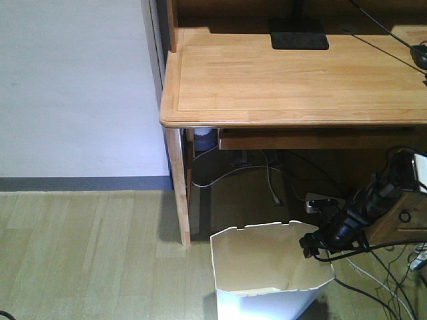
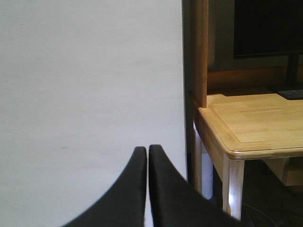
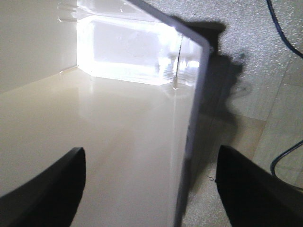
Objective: Move trash bin to bedside with robot
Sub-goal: 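Close the right gripper on the bin's rim corner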
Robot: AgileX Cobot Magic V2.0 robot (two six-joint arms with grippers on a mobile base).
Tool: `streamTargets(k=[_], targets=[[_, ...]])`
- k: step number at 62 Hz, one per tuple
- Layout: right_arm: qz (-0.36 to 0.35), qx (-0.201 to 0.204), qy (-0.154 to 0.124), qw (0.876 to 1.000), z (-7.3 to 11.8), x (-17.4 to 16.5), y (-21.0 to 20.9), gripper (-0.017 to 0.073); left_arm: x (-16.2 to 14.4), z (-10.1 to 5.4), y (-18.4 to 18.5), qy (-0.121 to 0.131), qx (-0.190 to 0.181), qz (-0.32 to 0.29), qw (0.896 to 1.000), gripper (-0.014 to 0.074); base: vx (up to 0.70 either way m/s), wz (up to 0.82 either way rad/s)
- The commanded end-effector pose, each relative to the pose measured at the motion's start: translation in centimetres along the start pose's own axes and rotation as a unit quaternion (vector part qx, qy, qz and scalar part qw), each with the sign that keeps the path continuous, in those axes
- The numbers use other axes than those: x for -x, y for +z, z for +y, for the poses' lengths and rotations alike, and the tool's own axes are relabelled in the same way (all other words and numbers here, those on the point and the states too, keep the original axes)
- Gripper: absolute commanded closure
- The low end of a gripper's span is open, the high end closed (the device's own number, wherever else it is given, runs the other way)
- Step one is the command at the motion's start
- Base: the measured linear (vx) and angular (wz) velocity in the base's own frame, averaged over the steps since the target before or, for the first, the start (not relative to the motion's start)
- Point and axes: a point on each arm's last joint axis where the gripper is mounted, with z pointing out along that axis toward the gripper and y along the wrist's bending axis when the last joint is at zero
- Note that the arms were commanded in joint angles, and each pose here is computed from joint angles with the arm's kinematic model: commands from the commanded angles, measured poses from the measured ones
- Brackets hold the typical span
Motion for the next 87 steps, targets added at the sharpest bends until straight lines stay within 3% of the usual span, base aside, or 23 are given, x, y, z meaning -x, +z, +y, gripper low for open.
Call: streamTargets(k=[1, 17, 25, 39, 54, 71, 77, 78, 87], targets=[[-0.026, -0.002, -0.011, 1.000, -0.5, 2.1, -1.3, 0.0019, 0.3, 0.0, 0.0, -0.012, -0.004, -0.035, 0.999, 0.0600, 0.00, 0.00], [-0.035, 0.000, 0.004, 0.999, -1.0, 3.0, 0.4, 0.0026, 0.3, 0.0, 0.0, -0.012, -0.004, -0.035, 0.999, 0.0600, 0.00, 0.00], [-0.033, 0.010, 0.010, 0.999, -1.1, 3.5, 0.7, 0.0107, 0.3, 0.0, 0.0, -0.012, -0.004, -0.035, 0.999, 0.0600, 0.00, 0.00], [-0.024, 0.027, 0.009, 0.999, -0.9, 3.9, 0.6, 0.0574, 0.3, 0.0, 0.0, -0.012, -0.004, -0.035, 0.999, 0.0600, 0.00, 0.00], [-0.021, 0.031, 0.013, 0.999, -0.9, 4.0, 0.4, 0.0568, 0.3, 0.0, 0.0, -0.012, -0.004, -0.035, 0.999, 0.0600, 0.00, 0.00], [-0.058, 0.039, -0.002, 0.998, -0.6, 4.2, -1.9, 0.0564, 0.3, 0.0, 0.0, -0.012, -0.004, -0.035, 0.999, 0.0600, 0.00, 0.00], [-0.084, 0.074, 0.016, 0.994, -0.5, 3.6, -3.1, 0.0564, 0.3, 0.0, 0.0, -0.012, -0.004, -0.035, 0.999, 0.0600, 0.00, 0.00], [-0.089, 0.081, 0.006, 0.993, -0.5, 3.5, -3.3, 0.0564, 0.3, 0.0, 0.0, -0.012, -0.004, -0.035, 0.999, 0.0600, 0.00, 0.00], [-0.140, 0.190, 0.011, 0.972, -1.0, 2.1, -6.0, 0.0564, 0.3, 0.0, 0.0, -0.012, -0.004, -0.035, 0.999, 0.0600, 0.00, 0.00]])
